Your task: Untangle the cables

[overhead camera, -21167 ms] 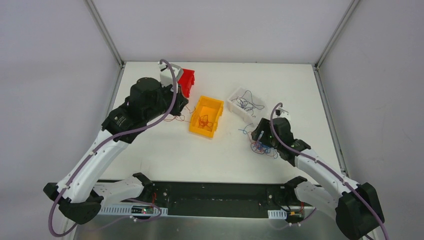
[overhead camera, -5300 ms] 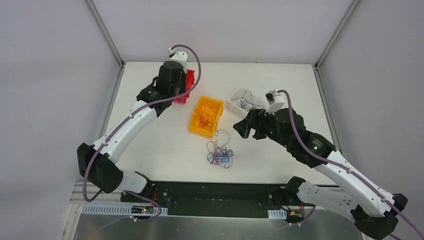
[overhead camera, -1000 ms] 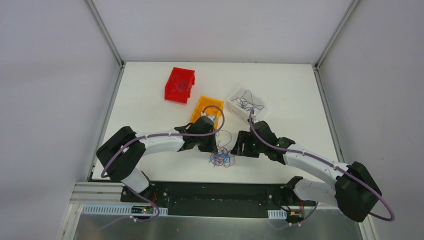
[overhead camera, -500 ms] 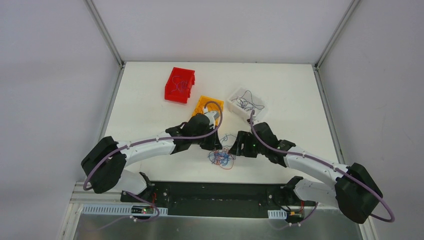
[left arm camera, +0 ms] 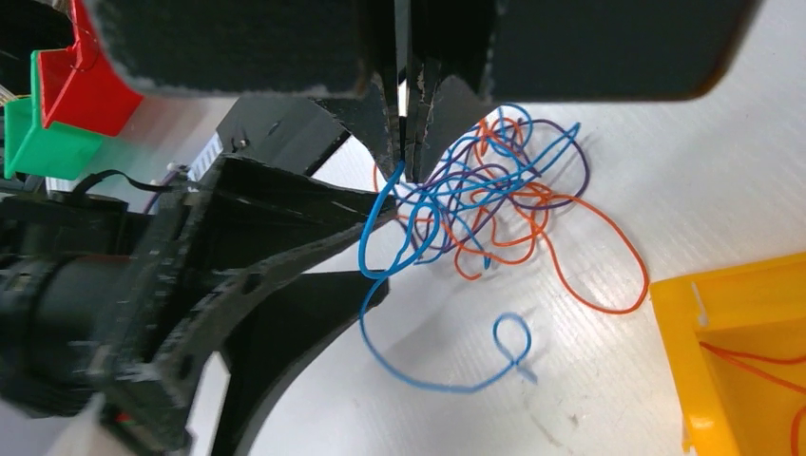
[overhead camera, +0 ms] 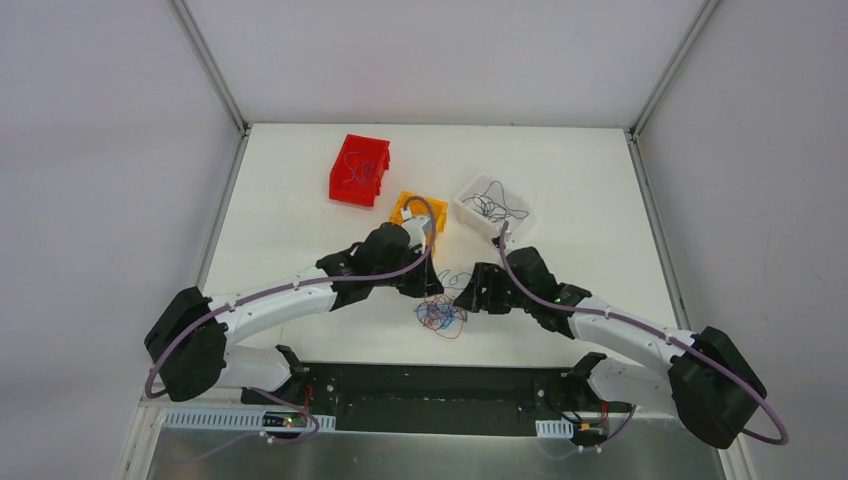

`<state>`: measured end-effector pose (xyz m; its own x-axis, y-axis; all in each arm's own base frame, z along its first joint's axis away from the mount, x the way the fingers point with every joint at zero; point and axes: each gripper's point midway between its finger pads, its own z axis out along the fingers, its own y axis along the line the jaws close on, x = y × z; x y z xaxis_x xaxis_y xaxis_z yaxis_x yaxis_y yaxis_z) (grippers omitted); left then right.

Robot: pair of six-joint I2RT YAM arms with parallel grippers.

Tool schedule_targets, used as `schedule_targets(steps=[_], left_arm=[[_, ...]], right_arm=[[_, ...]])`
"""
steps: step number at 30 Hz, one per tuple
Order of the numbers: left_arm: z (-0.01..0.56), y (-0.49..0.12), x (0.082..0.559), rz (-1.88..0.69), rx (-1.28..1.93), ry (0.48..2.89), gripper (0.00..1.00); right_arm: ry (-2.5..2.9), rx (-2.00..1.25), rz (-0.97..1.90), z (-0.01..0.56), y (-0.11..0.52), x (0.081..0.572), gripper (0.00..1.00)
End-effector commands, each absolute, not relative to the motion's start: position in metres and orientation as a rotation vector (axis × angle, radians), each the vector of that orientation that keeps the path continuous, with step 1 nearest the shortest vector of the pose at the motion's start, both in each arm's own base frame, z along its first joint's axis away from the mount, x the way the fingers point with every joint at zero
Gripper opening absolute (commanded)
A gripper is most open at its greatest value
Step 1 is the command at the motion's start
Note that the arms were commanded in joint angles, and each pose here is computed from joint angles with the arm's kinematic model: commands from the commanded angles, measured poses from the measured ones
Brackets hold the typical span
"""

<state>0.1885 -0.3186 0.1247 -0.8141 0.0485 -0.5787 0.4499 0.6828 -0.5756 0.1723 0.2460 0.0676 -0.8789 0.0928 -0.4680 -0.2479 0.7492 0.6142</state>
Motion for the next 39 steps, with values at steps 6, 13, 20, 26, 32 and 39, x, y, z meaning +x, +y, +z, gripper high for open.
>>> schedule_targets(steps=[6,13,20,26,32,39], left_arm=[[0.232,-0.327,0.193,-1.062,0.529,2.132,0.00],[0.279,-0.340,0.189,-1.119,0.646,2.071,0.00],[0.302,-0.351,0.188,-1.183,0.666,2.033,0.00],[0.314,-0.354,0.187,-1.211,0.673,2.012,0.00],[0.327,-0.350,0.191,-1.177,0.656,1.987,0.00],[0.376,-0.319,0.211,-0.982,0.590,1.878,0.00]], right_arm=[[2.255,-0.123,0.999,0.098,0.242,0.184,0.71],[2.038,-0.316,1.131,0.146,0.249,0.171,0.83],[1.901,-0.327,1.101,0.170,0.246,0.181,0.84],[1.832,-0.339,1.028,0.176,0.251,0.202,0.82],[1.929,-0.343,0.994,0.148,0.270,0.204,0.61],[2.216,0.099,0.730,0.071,0.230,0.215,0.50]])
